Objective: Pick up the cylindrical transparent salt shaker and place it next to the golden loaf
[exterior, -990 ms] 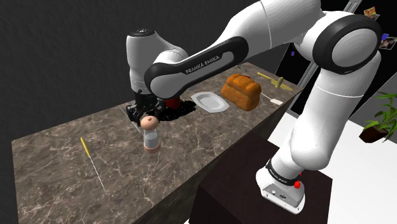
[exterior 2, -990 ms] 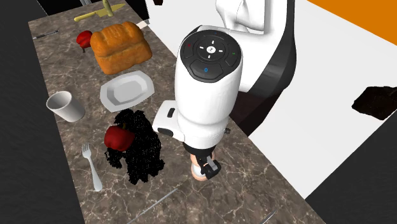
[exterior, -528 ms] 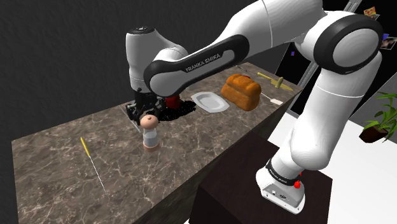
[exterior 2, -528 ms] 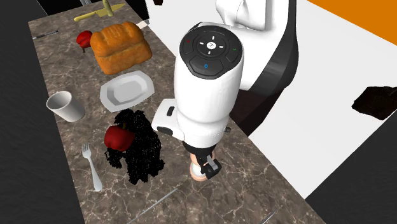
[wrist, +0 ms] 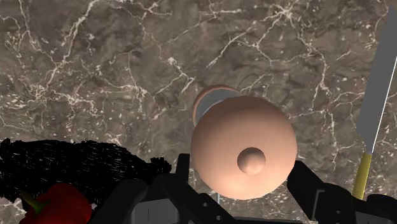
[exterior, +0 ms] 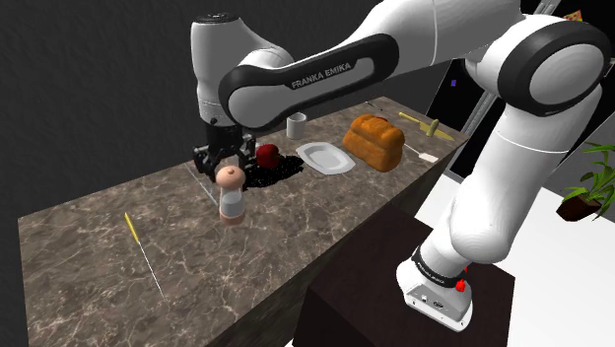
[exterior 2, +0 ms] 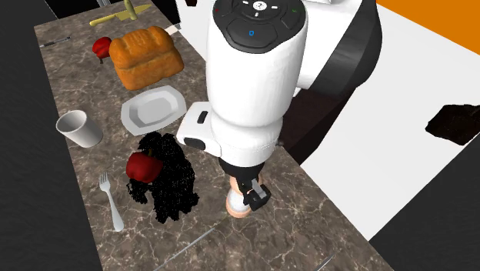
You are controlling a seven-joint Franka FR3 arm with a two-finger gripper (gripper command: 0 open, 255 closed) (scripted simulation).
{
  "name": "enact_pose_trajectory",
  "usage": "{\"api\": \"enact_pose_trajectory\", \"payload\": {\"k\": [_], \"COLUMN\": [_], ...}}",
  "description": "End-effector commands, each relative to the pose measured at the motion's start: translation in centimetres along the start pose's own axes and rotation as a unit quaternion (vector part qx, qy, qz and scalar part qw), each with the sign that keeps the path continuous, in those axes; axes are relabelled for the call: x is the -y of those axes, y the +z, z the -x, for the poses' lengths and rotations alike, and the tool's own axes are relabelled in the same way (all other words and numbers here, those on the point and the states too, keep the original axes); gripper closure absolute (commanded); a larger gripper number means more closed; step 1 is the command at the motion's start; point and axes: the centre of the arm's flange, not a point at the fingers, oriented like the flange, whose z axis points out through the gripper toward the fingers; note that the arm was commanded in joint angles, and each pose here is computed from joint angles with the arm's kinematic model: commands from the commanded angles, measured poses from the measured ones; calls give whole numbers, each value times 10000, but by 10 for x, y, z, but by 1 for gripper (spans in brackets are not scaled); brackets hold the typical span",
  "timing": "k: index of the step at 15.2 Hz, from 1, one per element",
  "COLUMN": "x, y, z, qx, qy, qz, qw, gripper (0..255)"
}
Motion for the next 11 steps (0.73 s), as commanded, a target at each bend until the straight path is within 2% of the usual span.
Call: {"api": "enact_pose_trajectory", "payload": {"k": [1,11], "x": [0,1], "y": [-10,-63], "z": [-1,-5], "qx": [1,1], "qy": [-1,-1], "qz": [1,1], "qw": [10000,10000], "gripper": [255,255]}}
